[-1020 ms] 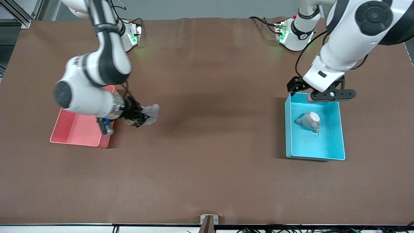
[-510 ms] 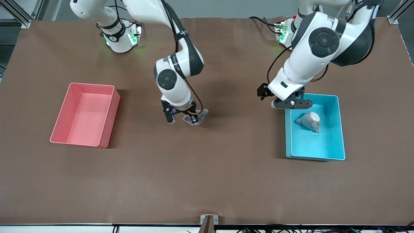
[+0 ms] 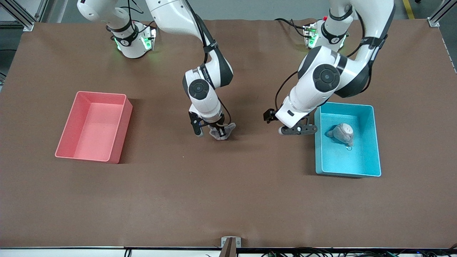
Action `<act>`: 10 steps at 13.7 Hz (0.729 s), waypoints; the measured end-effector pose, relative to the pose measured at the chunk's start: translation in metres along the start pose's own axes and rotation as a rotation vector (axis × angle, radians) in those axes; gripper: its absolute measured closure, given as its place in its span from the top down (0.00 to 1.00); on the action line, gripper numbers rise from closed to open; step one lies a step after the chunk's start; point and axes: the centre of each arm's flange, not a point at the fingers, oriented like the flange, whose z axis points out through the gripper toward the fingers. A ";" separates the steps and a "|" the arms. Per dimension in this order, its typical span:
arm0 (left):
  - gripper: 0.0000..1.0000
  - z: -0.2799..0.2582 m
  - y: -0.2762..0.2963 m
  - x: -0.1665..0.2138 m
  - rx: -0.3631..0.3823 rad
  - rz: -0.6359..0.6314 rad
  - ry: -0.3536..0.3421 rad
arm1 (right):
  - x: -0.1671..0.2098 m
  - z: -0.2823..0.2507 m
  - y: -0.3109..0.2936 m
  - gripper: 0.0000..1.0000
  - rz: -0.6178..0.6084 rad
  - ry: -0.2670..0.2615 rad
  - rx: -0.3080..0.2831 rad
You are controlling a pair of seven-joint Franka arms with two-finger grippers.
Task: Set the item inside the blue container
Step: 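Lift the second plush from the pink box with the right gripper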
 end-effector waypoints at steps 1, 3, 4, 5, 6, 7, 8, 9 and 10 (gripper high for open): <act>1.00 0.013 0.007 -0.001 -0.016 -0.051 0.010 | 0.002 -0.001 -0.002 0.38 0.001 0.000 0.003; 1.00 0.042 0.025 -0.007 -0.047 -0.151 0.025 | 0.008 -0.008 -0.010 0.62 -0.059 0.006 -0.009; 1.00 0.055 0.035 -0.012 -0.058 -0.197 0.027 | 0.012 -0.014 -0.016 0.74 -0.116 0.008 -0.023; 1.00 0.066 0.043 -0.017 -0.072 -0.241 0.031 | 0.020 -0.023 -0.024 0.85 -0.179 0.008 -0.037; 1.00 0.076 0.049 -0.020 -0.085 -0.286 0.035 | 0.033 -0.035 -0.033 0.94 -0.251 0.007 -0.060; 1.00 0.085 0.053 -0.022 -0.096 -0.328 0.038 | 0.052 -0.051 -0.042 1.00 -0.329 0.005 -0.087; 1.00 0.094 0.057 -0.024 -0.110 -0.367 0.043 | 0.076 -0.073 -0.051 1.00 -0.418 0.002 -0.115; 1.00 0.101 0.062 -0.026 -0.131 -0.401 0.053 | 0.099 -0.093 -0.058 1.00 -0.512 -0.004 -0.138; 1.00 0.106 0.068 -0.028 -0.158 -0.438 0.065 | 0.126 -0.115 -0.061 1.00 -0.607 -0.011 -0.162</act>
